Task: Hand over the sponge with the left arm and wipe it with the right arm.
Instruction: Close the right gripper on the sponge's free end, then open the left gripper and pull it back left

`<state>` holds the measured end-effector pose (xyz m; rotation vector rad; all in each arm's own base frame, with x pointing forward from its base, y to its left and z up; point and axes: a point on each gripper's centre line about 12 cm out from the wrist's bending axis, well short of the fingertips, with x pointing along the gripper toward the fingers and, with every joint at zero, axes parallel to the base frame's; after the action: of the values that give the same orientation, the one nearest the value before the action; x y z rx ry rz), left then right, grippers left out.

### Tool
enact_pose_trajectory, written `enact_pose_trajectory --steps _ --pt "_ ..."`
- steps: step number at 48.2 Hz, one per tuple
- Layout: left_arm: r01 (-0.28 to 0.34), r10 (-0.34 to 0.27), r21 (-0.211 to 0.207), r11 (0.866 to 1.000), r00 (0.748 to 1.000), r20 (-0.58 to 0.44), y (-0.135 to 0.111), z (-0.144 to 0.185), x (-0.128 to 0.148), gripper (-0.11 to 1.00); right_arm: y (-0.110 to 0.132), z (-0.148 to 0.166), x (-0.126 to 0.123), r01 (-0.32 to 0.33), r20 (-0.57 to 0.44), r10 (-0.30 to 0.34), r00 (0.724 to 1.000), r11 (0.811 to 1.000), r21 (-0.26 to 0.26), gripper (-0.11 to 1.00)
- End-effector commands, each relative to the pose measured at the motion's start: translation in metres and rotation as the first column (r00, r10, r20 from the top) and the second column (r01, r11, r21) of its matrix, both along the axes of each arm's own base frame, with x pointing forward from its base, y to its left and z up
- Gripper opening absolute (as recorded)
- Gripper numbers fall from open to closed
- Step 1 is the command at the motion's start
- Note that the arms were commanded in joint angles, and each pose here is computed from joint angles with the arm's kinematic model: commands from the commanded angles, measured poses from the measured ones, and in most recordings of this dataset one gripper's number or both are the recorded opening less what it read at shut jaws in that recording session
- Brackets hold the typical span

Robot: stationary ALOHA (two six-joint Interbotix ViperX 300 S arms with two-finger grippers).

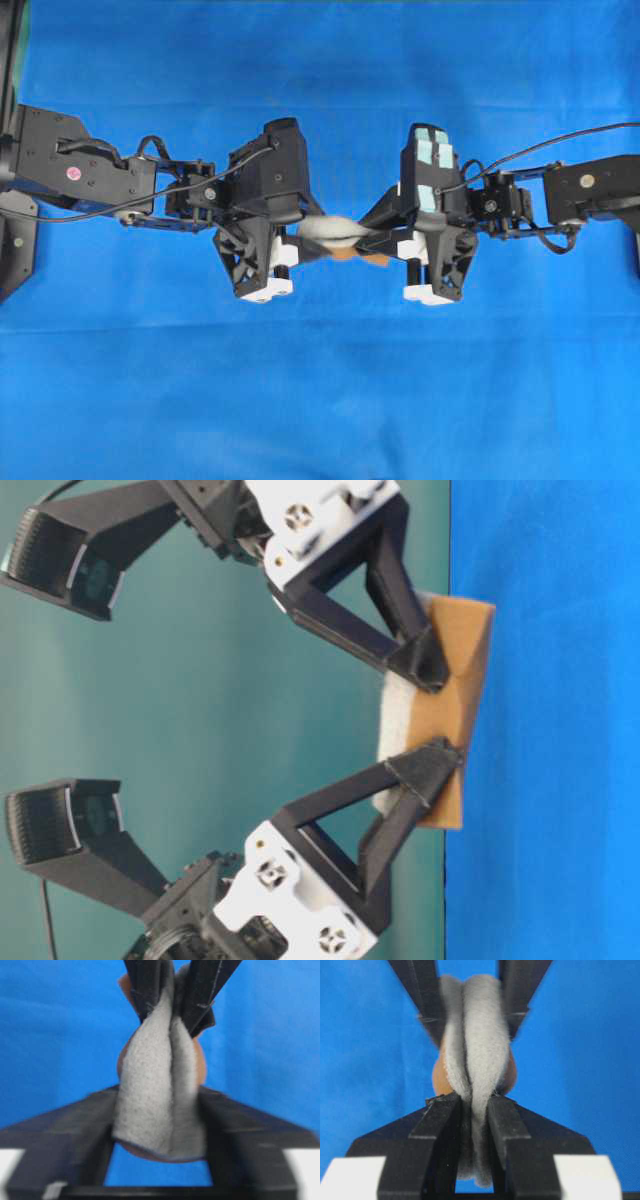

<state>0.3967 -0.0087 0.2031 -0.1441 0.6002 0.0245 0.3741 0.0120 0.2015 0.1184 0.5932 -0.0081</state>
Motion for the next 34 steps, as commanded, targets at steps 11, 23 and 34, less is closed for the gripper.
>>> enact_pose_trajectory --steps 11,23,34 --pt "0.035 -0.041 0.044 0.998 0.988 0.147 -0.005 0.032 -0.02 0.78 0.002 0.02 -0.013 -0.007 0.041 0.007 0.999 1.0 0.0 0.21" --pt "0.056 -0.072 0.069 0.996 0.965 0.252 -0.01 0.039 -0.059 0.77 0.001 0.018 -0.025 -0.007 0.038 0.007 0.999 1.0 0.0 0.21" --pt "0.049 -0.069 0.07 0.996 0.946 0.318 -0.008 0.042 -0.087 0.77 0.001 0.018 -0.026 -0.007 0.038 0.007 0.999 1.0 0.0 0.21"
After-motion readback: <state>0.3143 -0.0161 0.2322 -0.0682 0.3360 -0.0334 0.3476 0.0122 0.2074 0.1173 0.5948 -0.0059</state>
